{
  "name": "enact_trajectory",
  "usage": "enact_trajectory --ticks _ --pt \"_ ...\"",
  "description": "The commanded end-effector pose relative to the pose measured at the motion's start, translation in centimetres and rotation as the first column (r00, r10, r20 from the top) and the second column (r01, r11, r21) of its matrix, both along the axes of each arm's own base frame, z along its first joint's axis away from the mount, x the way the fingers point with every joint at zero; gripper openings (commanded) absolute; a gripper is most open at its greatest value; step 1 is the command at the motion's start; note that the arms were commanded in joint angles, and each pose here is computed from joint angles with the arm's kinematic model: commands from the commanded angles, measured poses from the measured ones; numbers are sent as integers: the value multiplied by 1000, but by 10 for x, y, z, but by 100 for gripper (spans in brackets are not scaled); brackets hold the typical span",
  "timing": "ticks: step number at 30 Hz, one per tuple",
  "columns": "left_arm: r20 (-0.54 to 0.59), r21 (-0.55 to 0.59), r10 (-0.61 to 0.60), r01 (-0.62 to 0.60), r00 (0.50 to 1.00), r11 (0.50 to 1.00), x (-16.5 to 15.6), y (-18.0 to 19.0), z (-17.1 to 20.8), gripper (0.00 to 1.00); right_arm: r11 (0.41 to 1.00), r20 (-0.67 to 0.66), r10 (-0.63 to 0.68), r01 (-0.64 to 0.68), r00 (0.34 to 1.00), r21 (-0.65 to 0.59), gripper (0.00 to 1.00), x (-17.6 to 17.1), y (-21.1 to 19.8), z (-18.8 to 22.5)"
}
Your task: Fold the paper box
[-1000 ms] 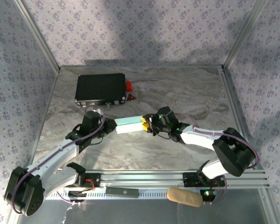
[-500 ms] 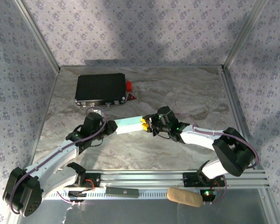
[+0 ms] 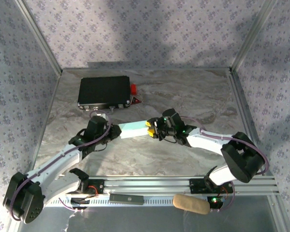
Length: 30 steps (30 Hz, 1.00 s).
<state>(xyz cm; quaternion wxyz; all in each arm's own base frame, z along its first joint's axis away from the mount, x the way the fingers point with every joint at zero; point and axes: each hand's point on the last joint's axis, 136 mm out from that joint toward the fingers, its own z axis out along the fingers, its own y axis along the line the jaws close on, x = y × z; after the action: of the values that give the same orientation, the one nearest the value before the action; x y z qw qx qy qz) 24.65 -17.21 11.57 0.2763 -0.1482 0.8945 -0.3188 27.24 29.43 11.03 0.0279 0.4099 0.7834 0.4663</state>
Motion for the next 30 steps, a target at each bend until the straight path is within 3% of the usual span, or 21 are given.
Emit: enact_trajectory --ticks 1,5,14,19,30 --pt "-58 60 1 3 998 998 -12 9 -7 19 984 -32 -8 2 999 -180 59 -15 -27 -9" --pt "-56 32 -12 14 998 999 -15 4 -6 19 969 39 9 1 999 -245 75 -26 -26 8" --pt "-61 12 -38 39 997 999 -33 -9 -18 18 990 16 20 -17 1000 -142 84 -39 -3 -15" --pt "-48 16 -48 49 998 999 -43 -17 -23 17 988 135 -11 31 991 -149 86 -39 -1 0" --pt "-29 32 -70 71 997 997 -44 -21 -12 18 984 182 -13 45 983 -175 82 -32 -16 -8"
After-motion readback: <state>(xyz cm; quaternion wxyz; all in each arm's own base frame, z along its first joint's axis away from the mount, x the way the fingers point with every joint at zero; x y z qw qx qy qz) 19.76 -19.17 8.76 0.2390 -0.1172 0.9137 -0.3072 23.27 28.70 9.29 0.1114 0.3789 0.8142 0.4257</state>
